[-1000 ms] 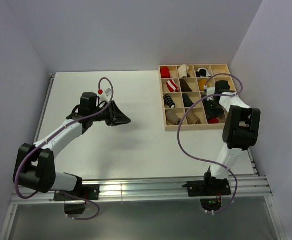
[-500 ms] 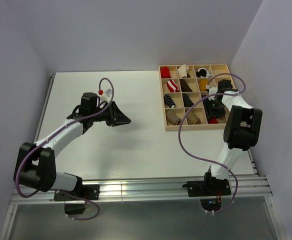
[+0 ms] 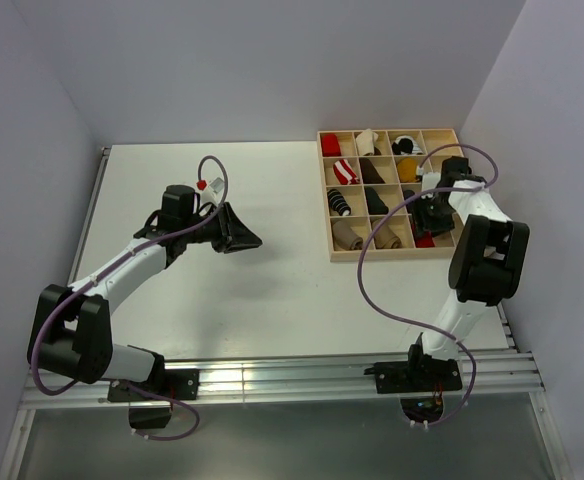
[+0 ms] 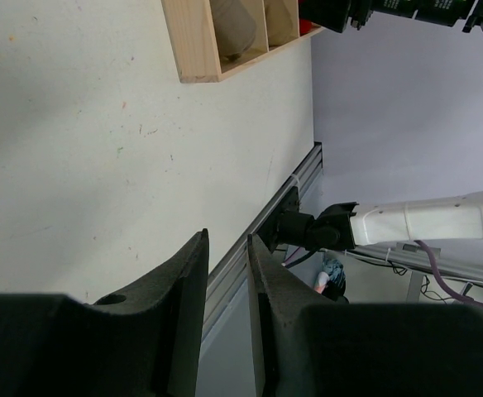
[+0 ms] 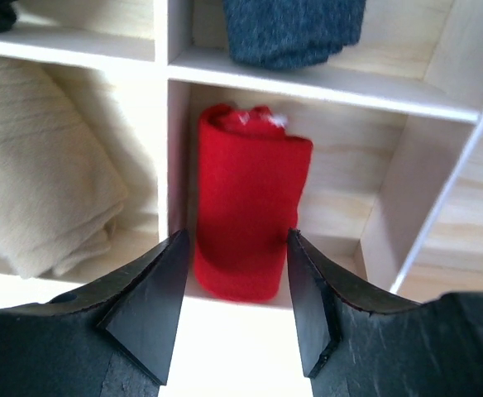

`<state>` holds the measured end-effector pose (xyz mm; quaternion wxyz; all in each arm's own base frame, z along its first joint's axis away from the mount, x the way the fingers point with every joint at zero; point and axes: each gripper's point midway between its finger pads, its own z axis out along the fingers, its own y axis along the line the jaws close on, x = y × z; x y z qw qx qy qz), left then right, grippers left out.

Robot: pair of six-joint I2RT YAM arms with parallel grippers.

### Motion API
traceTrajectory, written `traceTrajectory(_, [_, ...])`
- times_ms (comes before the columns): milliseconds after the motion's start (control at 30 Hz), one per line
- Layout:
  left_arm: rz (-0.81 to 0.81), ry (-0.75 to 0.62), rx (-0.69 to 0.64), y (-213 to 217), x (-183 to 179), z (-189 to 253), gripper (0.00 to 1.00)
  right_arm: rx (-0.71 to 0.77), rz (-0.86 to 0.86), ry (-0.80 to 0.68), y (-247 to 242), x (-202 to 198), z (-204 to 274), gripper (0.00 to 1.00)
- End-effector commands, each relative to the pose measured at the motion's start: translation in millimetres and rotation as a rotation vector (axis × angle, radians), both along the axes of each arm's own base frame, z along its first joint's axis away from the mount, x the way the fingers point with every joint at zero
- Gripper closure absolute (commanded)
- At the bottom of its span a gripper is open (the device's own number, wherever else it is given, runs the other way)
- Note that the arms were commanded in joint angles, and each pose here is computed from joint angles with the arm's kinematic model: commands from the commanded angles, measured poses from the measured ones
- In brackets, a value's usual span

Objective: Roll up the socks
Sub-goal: Place the sock in the storage box, then reset both arms

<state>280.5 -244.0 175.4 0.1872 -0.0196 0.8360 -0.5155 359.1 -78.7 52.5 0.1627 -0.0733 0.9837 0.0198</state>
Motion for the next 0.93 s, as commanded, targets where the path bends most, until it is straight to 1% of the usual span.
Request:
traceTrajectory(0, [-0.019,-0.034,-0.013,-2,1,5,0.70,0.005,-0.013,-0.077,-1,3,37,0.42])
traceTrajectory(200, [-0.014,-0.037,-0.001,-1,3,5,0.70,0.030,0.007,-0.135,6,4,64,0.41])
traceTrajectory(300, [-0.010,-0.050,0.011,0,5,8,0.70,0.051,0.034,-0.202,13,3,92,0.41])
traceTrajectory(333, [-0.004,-0.061,0.013,1,7,11,0.70,0.050,0.045,-0.254,16,4,111,0.41])
traceTrajectory(400, [-0.004,-0.063,0.018,1,7,11,0.70,0.095,0.071,-0.295,28,-1,133,0.41])
traceTrajectory(433, [-0.001,-0.066,0.020,1,8,12,0.70,0.100,0.088,-0.358,33,-4,157,0.41])
traceTrajectory(500, [0.006,-0.072,0.031,2,9,12,0.70,0.131,0.131,-0.412,45,-13,179,0.39])
traceTrajectory(533, [0.010,-0.075,0.038,3,10,13,0.70,0.148,0.161,-0.479,54,-20,202,0.39])
traceTrajectory(633, [0.023,-0.079,0.062,5,14,11,0.70,0.177,0.223,-0.578,72,-40,232,0.36])
traceTrajectory(700, [0.030,-0.079,0.066,5,17,12,0.70,0.180,0.251,-0.623,80,-54,245,0.35])
traceTrajectory(767, [0.036,-0.083,0.070,5,19,14,0.70,0.196,0.269,-0.637,86,-62,245,0.35])
traceTrajectory(900, [0.054,-0.092,0.087,7,23,20,0.70,0.180,0.295,-0.673,91,-75,251,0.34])
